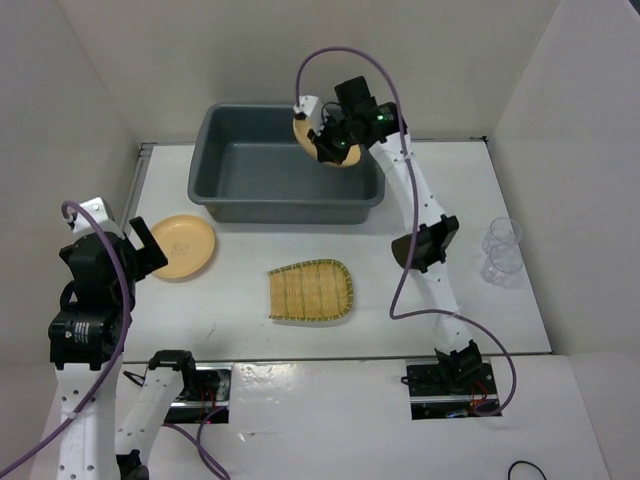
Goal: Place the mixed dishes into the plastic bin
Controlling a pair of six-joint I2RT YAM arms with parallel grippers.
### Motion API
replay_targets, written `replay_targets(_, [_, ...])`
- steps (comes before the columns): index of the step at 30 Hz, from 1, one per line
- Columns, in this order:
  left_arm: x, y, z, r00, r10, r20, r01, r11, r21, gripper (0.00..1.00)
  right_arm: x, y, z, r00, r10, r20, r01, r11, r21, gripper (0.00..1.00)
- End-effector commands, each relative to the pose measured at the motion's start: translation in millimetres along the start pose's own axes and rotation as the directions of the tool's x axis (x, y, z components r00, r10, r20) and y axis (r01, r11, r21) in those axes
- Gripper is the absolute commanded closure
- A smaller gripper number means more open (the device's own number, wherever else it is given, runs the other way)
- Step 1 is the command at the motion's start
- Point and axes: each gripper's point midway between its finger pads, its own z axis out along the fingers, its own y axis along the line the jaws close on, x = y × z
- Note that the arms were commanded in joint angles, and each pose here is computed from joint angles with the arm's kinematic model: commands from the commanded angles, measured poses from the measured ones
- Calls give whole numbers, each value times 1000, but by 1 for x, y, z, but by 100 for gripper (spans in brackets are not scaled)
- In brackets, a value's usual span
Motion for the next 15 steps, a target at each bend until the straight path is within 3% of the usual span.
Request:
replay_targets(1, [-7, -1, 4, 1000, 1, 22, 0, 1000, -6, 0, 30, 3, 17, 995, 62, -75, -65, 997, -38, 100])
replay_targets(10, [-7, -1, 4, 1000, 1, 22, 0, 1000, -6, 0, 105, -10, 74, 967, 124, -222, -134, 990, -33, 100])
replay_targets(15, [-6, -1, 6, 1000, 4, 14, -4, 1000, -9, 0, 122, -17, 84, 959, 135, -248, -142, 990, -13, 98])
